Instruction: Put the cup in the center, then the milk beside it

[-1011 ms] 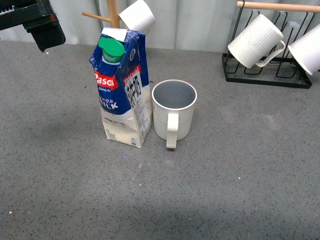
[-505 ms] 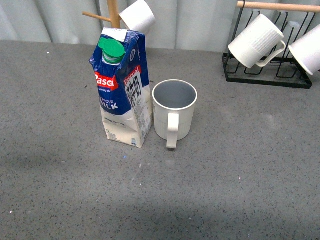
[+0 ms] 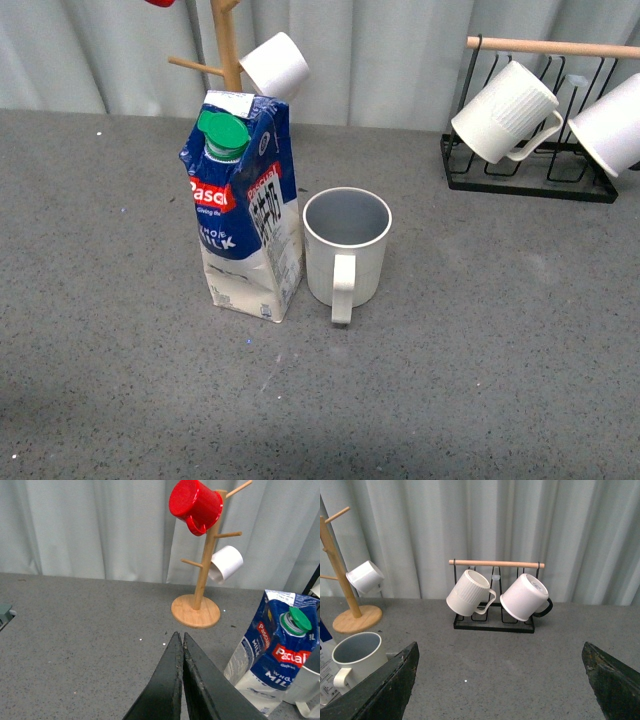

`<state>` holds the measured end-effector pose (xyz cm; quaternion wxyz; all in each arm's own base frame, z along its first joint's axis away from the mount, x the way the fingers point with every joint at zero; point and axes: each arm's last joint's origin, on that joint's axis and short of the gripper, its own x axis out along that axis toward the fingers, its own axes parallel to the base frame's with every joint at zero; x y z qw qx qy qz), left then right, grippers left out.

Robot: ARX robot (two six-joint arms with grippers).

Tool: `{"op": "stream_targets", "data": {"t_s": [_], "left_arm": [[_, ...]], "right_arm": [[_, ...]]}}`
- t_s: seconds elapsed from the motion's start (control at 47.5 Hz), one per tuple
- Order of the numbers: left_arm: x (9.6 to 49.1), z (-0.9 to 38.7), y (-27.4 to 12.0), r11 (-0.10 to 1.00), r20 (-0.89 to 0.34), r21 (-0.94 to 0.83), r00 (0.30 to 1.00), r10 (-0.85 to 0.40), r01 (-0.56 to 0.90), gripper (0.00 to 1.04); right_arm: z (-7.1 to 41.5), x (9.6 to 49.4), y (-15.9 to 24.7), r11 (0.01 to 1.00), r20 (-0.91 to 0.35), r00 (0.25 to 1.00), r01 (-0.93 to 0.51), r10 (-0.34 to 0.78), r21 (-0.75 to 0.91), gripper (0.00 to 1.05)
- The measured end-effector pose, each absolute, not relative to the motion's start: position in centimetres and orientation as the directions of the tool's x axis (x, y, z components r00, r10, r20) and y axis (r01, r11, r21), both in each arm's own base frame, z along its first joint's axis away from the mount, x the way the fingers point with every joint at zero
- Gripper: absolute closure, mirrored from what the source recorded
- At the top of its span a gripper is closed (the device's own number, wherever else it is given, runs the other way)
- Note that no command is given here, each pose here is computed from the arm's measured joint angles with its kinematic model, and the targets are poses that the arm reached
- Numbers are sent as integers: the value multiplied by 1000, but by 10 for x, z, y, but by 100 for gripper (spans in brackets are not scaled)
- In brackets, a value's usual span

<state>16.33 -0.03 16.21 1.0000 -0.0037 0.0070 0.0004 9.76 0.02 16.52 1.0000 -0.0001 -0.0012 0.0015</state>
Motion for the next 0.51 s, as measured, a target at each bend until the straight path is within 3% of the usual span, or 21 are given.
{"op": "stream_targets", "data": {"t_s": [0.505], "left_arm": [[137,169,0,1000,8,-7,1000,-2,2,101]], "right_arm": [[165,98,0,1000,2,1000,-3,3,0,9]]}}
